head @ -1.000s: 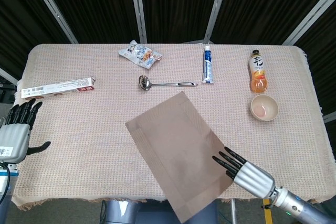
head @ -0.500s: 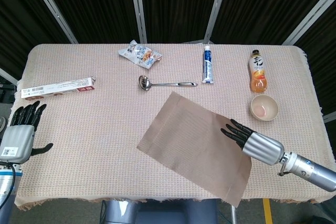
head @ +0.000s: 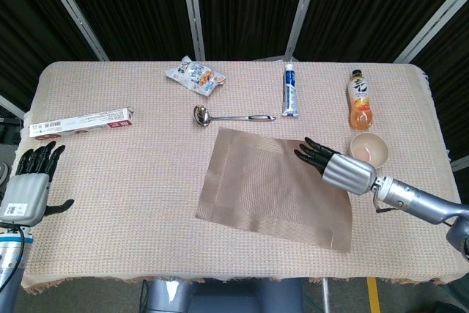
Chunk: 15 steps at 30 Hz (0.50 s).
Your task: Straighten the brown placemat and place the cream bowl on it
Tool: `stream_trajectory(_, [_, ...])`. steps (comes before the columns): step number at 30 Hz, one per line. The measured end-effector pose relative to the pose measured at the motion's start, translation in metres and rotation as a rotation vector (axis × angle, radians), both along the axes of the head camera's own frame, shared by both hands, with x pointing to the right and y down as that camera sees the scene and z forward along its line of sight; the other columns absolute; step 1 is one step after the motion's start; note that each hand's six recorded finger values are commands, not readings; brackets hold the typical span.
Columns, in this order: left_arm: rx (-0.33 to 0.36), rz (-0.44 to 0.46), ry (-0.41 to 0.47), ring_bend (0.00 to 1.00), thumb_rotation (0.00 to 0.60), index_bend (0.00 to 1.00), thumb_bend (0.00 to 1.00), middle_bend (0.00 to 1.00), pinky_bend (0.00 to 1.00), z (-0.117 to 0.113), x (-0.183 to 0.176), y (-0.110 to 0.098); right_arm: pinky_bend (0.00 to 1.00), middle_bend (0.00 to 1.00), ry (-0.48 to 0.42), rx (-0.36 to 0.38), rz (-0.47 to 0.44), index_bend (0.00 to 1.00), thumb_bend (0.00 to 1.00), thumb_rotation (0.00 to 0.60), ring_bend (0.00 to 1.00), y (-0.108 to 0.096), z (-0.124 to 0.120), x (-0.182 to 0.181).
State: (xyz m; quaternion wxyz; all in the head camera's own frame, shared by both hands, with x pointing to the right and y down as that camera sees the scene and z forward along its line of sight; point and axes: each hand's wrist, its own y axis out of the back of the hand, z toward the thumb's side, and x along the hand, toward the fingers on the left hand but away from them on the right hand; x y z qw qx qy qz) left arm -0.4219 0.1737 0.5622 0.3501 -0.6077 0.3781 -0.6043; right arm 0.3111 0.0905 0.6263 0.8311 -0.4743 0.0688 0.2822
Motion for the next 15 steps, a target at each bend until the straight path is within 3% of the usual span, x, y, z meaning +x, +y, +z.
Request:
stream_trajectory(2, [-0.001,0.007,-0.001,0.00,0.600,0.00,0.00,0.00,0.00,0.001,0.001,0.000,0.00,0.00,-0.013,0.009,0.041,0.00,0.00,0.600,0.00,-0.007,0.000,0.001])
stream_trajectory(8, [-0.002,0.031,0.017,0.00,0.600,0.00,0.00,0.00,0.00,0.002,0.005,0.000,0.00,0.00,-0.130,0.033,0.252,0.00,0.00,0.600,0.00,-0.020,-0.014,0.018])
stream_trajectory(15, [0.014,0.111,0.080,0.00,0.600,0.00,0.00,0.00,0.00,0.000,0.020,0.003,0.00,0.00,-0.336,-0.040,0.554,0.00,0.00,0.600,0.00,-0.007,-0.036,0.042])
